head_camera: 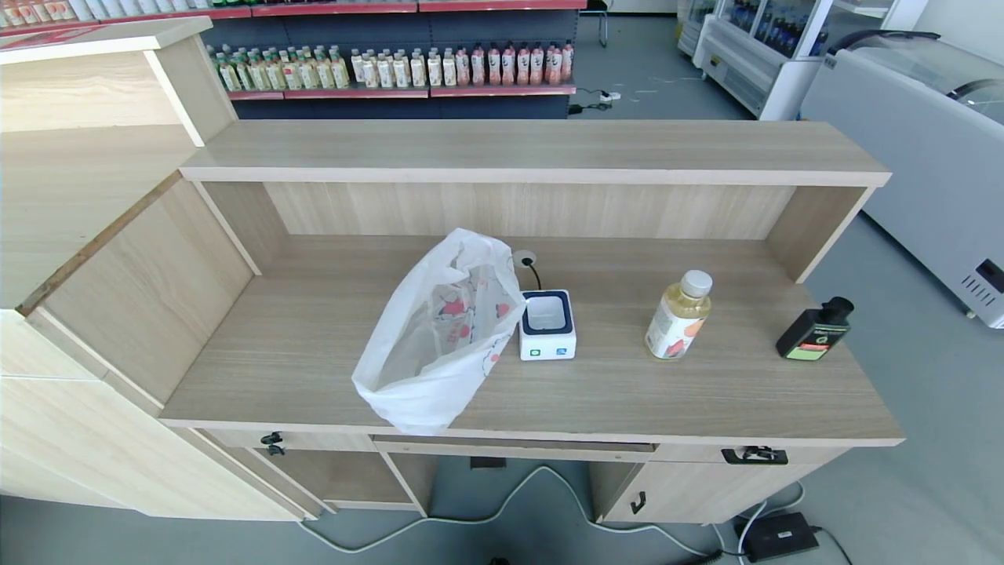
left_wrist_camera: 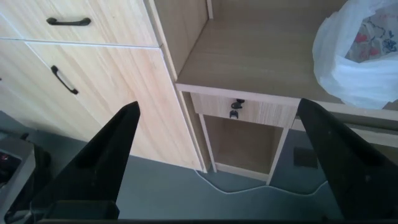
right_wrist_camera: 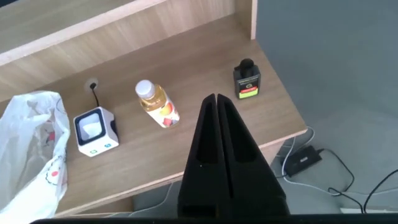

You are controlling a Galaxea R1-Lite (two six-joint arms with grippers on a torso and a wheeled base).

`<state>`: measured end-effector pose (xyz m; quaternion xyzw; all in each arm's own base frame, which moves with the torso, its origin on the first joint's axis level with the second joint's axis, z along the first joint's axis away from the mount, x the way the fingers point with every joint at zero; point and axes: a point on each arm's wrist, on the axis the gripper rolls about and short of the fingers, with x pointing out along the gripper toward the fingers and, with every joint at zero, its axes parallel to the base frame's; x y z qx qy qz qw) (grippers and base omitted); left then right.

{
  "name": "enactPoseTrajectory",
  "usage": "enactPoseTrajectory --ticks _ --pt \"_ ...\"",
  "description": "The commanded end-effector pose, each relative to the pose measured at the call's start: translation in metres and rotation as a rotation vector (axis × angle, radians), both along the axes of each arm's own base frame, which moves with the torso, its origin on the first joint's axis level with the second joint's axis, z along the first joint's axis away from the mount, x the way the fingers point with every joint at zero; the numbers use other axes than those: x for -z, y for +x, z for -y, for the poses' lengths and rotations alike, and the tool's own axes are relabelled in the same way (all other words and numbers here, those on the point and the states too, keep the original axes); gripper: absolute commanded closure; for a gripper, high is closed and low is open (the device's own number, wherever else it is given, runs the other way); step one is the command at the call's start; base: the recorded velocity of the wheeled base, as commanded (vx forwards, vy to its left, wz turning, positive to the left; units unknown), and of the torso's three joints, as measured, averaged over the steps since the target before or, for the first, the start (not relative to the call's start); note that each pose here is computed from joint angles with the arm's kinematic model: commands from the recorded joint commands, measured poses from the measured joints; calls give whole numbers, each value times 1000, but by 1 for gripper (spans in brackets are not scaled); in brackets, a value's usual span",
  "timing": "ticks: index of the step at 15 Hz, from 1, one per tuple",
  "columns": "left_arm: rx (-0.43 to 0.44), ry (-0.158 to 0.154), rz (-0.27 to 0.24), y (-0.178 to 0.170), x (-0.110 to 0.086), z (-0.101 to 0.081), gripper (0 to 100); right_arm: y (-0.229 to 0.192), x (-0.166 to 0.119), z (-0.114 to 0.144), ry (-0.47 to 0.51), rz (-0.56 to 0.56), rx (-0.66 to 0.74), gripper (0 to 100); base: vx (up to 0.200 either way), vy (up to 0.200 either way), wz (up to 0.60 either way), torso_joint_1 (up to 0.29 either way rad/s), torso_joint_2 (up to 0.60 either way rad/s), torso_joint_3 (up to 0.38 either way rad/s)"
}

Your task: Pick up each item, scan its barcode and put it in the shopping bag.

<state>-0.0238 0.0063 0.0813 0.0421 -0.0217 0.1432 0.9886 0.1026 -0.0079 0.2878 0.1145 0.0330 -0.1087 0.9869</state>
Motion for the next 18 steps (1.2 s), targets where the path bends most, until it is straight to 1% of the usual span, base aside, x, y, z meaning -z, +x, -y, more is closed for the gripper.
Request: enactPoseTrajectory --ticks 1,2,3,4,6,7,9,10,11,12,14,17,18 --pt "0 0 1 0 0 0 0 43 46 -4 -6 -170 -45 100 0 0 0 0 0 0" --pt "0 0 1 0 0 0 0 49 56 -7 -8 -171 -66 100 0 0 0 0 0 0" --pt "0 0 1 0 0 0 0 58 82 -11 -22 -215 -100 0 0 0 0 0 0 0" --pt "1 0 1 0 0 0 0 64 99 -14 -55 -250 -122 0 0 0 0 0 0 0" --pt "0 0 1 0 0 0 0 69 121 -15 -92 -283 -138 0 0 0 0 0 0 0" --pt "1 0 1 0 0 0 0 70 129 -17 -102 -299 -161 0 0 0 0 0 0 0" --pt "0 0 1 0 0 0 0 65 145 -19 -173 -362 -218 0 0 0 0 0 0 0" --pt "0 -1 1 0 0 0 0 70 149 -21 -175 -378 -228 0 0 0 0 0 0 0" --pt "0 -1 1 0 0 0 0 82 153 -22 -171 -361 -228 0 0 0 0 0 0 0" --pt "0 0 1 0 0 0 0 92 154 -23 -170 -304 -240 0 0 0 0 0 0 0" --pt "0 0 1 0 0 0 0 108 158 -24 -175 -262 -256 0 0 0 0 0 0 0" --pt "0 -1 1 0 0 0 0 136 180 -24 -175 -244 -261 0 0 0 0 0 0 0" --pt "0 -1 1 0 0 0 0 151 192 -23 -198 -237 -259 0 0 0 0 0 0 0"
